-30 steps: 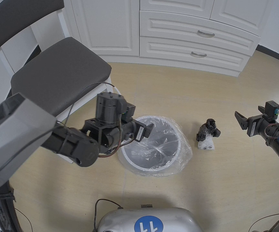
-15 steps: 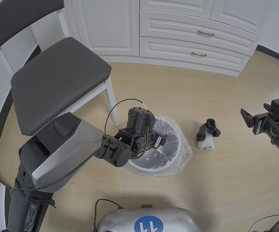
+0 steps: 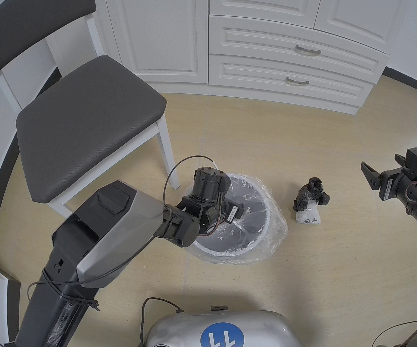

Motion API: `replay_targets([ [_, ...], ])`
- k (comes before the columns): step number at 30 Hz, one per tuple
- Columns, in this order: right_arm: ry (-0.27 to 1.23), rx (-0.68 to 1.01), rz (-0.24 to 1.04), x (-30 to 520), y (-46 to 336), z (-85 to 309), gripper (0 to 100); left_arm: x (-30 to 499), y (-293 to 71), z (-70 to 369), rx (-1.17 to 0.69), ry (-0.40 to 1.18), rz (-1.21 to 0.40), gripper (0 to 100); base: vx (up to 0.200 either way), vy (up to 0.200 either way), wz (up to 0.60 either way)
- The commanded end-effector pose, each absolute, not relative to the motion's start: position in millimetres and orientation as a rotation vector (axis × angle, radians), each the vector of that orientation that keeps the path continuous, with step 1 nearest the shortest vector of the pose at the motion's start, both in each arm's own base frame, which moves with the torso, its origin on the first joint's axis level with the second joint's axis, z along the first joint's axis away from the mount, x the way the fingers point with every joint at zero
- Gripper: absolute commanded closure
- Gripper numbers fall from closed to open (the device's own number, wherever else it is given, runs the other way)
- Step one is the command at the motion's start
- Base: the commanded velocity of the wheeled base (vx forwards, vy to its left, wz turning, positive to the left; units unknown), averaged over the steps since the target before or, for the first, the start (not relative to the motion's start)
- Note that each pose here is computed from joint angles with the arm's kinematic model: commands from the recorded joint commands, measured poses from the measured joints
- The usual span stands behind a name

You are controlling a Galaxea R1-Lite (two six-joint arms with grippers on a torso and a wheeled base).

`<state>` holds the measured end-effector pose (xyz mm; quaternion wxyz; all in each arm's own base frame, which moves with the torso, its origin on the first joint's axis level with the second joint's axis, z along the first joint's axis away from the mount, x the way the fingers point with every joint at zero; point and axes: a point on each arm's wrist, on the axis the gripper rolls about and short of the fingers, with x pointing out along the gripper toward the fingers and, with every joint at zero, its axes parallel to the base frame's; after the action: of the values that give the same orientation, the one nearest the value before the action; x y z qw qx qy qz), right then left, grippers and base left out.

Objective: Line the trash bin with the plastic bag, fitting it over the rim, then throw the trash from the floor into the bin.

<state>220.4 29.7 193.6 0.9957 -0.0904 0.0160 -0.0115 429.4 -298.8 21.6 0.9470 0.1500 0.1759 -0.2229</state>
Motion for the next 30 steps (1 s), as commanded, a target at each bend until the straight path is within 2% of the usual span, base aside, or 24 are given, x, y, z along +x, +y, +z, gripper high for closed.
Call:
replay_targets([
  [1, 0.048, -0.184, -0.025, 223, 29, 190, 0, 438, -304, 3, 0.311, 0.374, -0.450, 0, 0.000, 0.000, 0.00],
  [7, 0.057, -0.185, -0.026, 225, 29, 188, 0, 452, -314, -9, 0.319, 0.376, -0.420, 0, 0.000, 0.000, 0.00],
  [9, 0.057, -0.187, -0.026, 225, 29, 188, 0, 451, -313, -22, 0.342, 0.422, -0.426, 0, 0.000, 0.000, 0.00],
  [20, 0.062, -0.186, -0.025, 226, 29, 187, 0, 450, -312, -31, 0.342, 0.450, -0.429, 0, 0.000, 0.000, 0.00],
  [25, 0.062, -0.187, -0.025, 225, 29, 187, 0, 450, -313, -17, 0.314, 0.428, -0.424, 0, 0.000, 0.000, 0.00],
  [30, 0.057, -0.187, -0.024, 223, 29, 188, 0, 447, -316, 16, 0.275, 0.381, -0.420, 0, 0.000, 0.000, 0.00],
])
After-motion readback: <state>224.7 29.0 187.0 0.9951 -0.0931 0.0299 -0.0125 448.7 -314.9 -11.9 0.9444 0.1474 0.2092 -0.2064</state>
